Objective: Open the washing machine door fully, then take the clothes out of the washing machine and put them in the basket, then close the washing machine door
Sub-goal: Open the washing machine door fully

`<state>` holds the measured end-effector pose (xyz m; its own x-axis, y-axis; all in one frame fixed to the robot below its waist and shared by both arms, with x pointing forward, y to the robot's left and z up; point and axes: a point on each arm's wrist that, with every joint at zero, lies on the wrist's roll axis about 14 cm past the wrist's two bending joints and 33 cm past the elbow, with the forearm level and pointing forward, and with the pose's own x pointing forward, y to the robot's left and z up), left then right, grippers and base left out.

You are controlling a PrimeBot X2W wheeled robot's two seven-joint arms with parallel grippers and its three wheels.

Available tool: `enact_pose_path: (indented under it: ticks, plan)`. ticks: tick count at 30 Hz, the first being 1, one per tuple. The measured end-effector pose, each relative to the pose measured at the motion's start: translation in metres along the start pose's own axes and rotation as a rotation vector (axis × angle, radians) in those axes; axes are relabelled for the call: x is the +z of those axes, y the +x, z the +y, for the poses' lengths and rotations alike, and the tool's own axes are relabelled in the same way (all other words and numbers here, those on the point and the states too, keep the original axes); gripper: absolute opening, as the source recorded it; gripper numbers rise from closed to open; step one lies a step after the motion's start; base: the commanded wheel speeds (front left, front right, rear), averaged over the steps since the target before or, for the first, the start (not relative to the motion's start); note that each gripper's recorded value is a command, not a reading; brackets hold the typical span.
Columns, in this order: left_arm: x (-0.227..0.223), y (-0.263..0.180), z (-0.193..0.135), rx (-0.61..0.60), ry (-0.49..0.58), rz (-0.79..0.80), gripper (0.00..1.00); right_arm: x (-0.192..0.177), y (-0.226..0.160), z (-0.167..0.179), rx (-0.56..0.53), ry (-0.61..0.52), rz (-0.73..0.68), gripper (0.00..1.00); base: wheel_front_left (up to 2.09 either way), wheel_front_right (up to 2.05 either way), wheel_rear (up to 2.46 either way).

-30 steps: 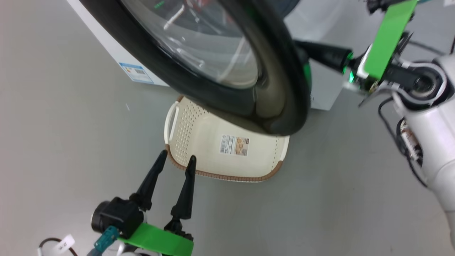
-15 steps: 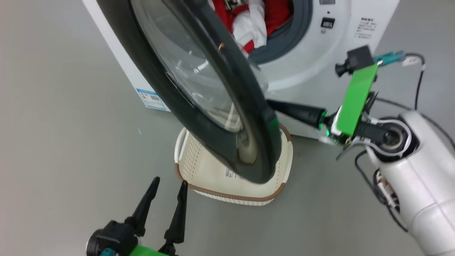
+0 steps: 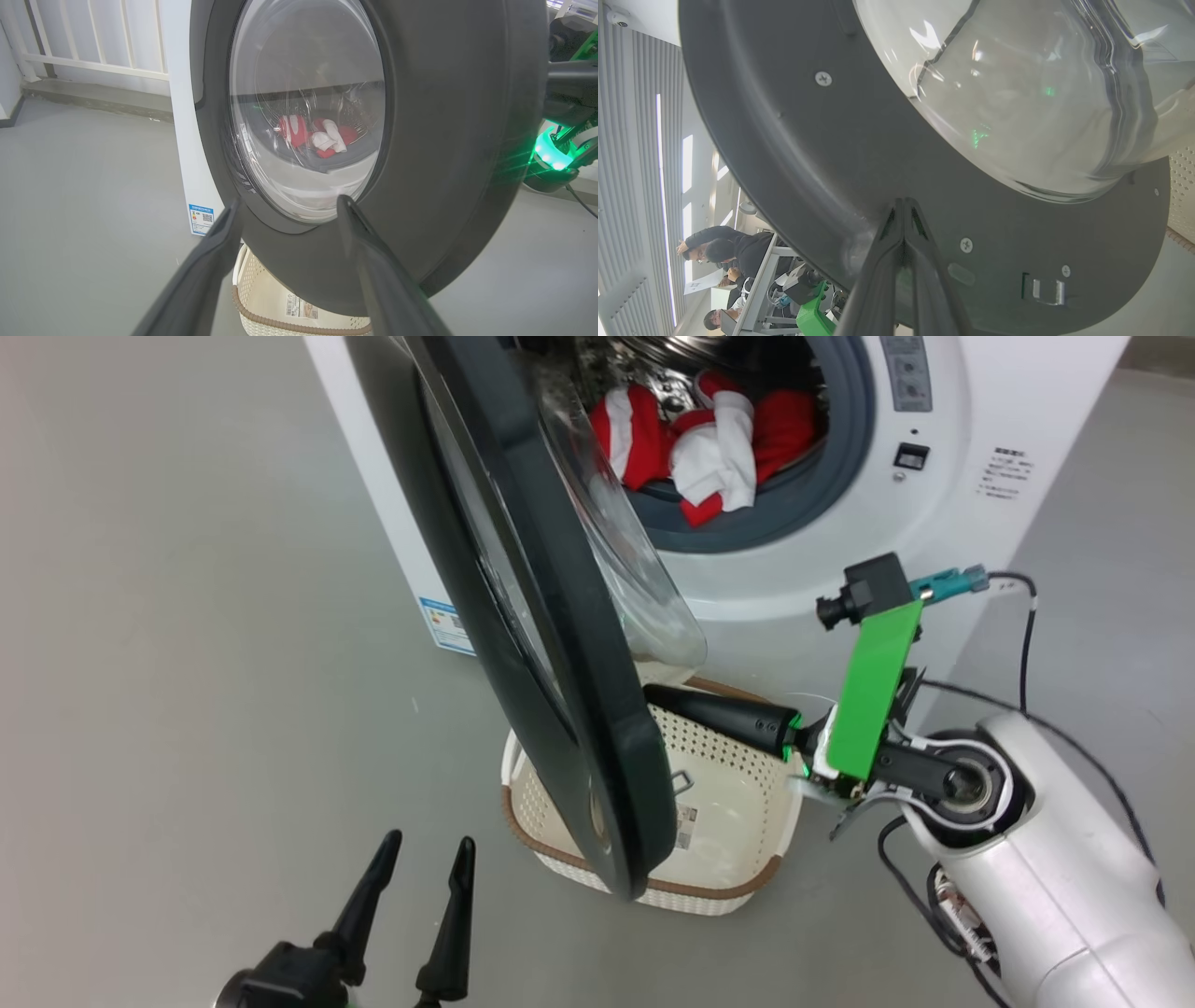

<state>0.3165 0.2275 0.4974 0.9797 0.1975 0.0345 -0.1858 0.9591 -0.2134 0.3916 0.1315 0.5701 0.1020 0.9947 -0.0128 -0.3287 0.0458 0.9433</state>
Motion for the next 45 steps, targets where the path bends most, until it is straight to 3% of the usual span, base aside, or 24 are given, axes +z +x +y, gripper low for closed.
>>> enact_pose_path:
  ticks: [30,45]
  plan:
    - [0.016,-0.044,0.05,0.177,0.008,-0.054,1.0,-0.063,0.058,0.029,0.06,-0.031,0.126,0.0,0.0,0.0,0.0]
    - [0.017,-0.045,0.057,0.209,0.019,-0.052,1.0,-0.077,0.067,0.022,0.052,-0.024,0.153,0.0,0.0,0.0,0.0]
